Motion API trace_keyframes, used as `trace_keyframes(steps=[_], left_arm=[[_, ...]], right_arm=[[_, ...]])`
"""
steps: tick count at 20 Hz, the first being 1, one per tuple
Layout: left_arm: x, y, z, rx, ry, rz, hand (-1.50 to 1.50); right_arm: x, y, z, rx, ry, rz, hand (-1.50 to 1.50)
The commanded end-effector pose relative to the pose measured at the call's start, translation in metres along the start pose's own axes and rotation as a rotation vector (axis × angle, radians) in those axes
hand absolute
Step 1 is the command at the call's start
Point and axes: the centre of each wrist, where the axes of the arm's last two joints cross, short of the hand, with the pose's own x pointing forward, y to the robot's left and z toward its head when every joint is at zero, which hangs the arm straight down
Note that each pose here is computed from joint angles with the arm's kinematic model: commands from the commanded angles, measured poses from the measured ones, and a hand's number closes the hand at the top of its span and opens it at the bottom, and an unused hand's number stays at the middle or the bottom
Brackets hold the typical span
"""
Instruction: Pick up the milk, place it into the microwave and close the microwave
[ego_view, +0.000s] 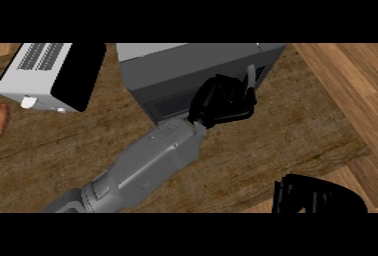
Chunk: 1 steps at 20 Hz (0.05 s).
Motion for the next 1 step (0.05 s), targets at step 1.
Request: trace_keyframes(steps=[1], left_arm=[[-0.0227,0.0668,0.0146,0.274,0.054,0.062,1.5]], right_arm=[[-0.0003,0.0166,-0.0035,-0.008,-0.015,-0.007,1.5]])
